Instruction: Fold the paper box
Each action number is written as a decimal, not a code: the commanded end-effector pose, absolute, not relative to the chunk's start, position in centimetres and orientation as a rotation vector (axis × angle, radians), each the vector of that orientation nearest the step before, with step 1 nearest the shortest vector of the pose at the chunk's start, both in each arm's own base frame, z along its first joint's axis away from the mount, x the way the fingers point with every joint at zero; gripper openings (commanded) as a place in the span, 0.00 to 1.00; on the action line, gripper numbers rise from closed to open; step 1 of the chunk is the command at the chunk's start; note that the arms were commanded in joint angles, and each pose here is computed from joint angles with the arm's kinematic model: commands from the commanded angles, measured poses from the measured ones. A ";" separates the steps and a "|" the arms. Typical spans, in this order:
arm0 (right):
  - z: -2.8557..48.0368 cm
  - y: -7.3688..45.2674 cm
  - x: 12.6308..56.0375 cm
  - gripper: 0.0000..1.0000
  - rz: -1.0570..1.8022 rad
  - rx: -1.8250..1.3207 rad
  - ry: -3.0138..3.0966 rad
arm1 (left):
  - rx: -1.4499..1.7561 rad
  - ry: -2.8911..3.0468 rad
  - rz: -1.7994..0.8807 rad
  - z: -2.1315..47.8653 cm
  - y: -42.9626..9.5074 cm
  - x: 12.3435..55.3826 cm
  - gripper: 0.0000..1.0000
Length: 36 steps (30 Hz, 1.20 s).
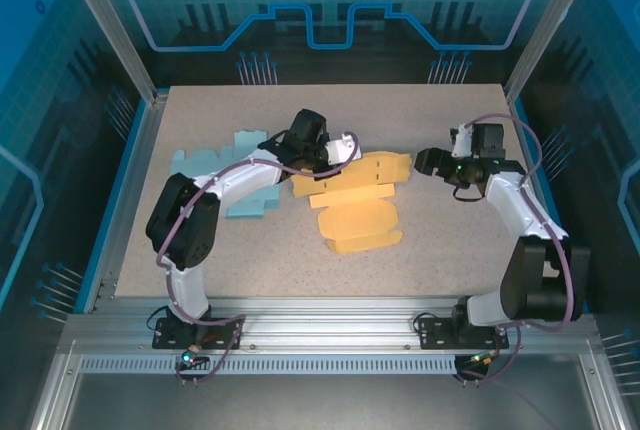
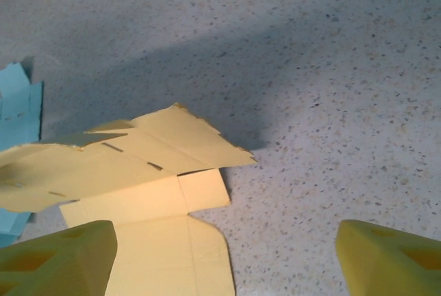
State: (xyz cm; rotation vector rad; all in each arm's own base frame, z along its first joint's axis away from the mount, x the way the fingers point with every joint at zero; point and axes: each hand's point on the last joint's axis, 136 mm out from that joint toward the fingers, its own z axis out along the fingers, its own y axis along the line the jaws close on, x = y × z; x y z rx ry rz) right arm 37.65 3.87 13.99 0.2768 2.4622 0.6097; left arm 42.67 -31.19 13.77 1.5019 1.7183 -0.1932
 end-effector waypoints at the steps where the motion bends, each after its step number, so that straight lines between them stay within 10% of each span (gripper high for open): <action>1: 14.0 3.2 39.7 0.82 0.635 0.326 2.438 | 1.488 1.745 -0.201 12.9 -31.4 43.3 0.02; 36: 19.5 12.1 44.0 0.69 0.739 0.099 2.458 | 1.380 1.312 0.309 15.7 -33.1 44.9 0.03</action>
